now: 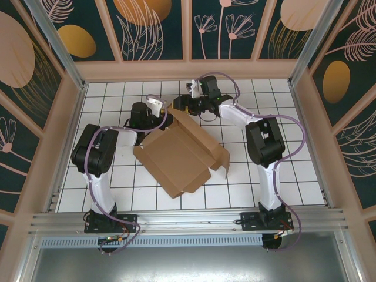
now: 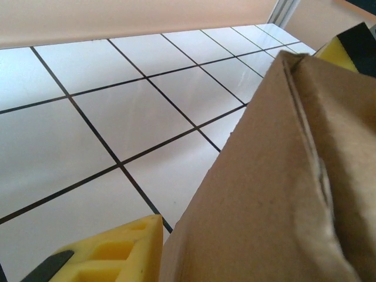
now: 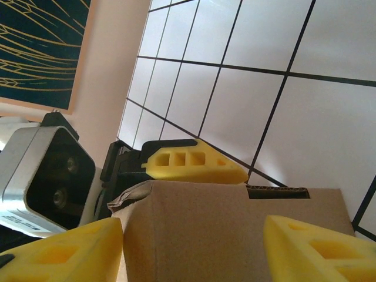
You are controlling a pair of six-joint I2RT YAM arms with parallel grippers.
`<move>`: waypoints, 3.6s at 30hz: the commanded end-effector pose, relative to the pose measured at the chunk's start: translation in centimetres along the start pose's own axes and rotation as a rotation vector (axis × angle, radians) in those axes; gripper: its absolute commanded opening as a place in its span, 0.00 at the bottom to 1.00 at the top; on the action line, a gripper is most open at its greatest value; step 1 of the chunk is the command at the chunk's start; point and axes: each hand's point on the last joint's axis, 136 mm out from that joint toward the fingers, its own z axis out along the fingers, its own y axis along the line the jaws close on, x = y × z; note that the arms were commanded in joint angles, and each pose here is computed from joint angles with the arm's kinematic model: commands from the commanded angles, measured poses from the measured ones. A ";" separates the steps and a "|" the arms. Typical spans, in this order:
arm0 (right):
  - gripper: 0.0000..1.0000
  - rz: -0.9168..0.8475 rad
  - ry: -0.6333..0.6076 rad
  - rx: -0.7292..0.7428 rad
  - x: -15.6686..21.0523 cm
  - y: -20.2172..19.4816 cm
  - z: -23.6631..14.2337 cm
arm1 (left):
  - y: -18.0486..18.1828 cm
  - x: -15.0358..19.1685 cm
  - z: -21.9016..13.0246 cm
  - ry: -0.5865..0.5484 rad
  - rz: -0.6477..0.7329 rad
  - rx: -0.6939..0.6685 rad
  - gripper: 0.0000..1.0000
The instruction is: Fold the paper box
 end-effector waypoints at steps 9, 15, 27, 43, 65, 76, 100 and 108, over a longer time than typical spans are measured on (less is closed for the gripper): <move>0.68 0.038 0.020 -0.022 0.9 0.3 -0.9 | -0.6 -1.4 0.7 -0.035 -0.016 0.044 0.07; 0.81 0.006 -0.041 -0.005 -0.8 0.8 -2.9 | -0.2 -1.5 0.7 -0.045 -0.026 0.018 0.00; 0.84 -0.077 0.002 0.005 -0.5 1.0 -4.1 | 0.0 -2.5 -2.8 -0.148 0.074 -0.133 0.00; 0.84 -0.149 0.083 -0.067 1.0 1.2 -2.9 | 0.4 -1.1 -7.3 -0.208 0.004 -0.413 0.00; 0.82 -0.223 0.261 -0.111 3.4 0.8 2.8 | 0.0 2.8 -4.8 -0.101 0.007 -0.367 0.04; 0.76 -0.186 0.311 -0.135 4.8 -0.7 2.9 | 0.9 3.3 -5.2 -0.114 0.039 -0.420 0.31; 0.75 -0.145 0.267 -0.185 3.4 -0.1 1.8 | 0.9 4.1 -4.4 -0.102 0.037 -0.395 0.00; 0.75 -0.138 0.258 -0.167 3.1 -0.6 1.7 | 0.9 4.6 -5.3 -0.104 -0.011 -0.408 0.35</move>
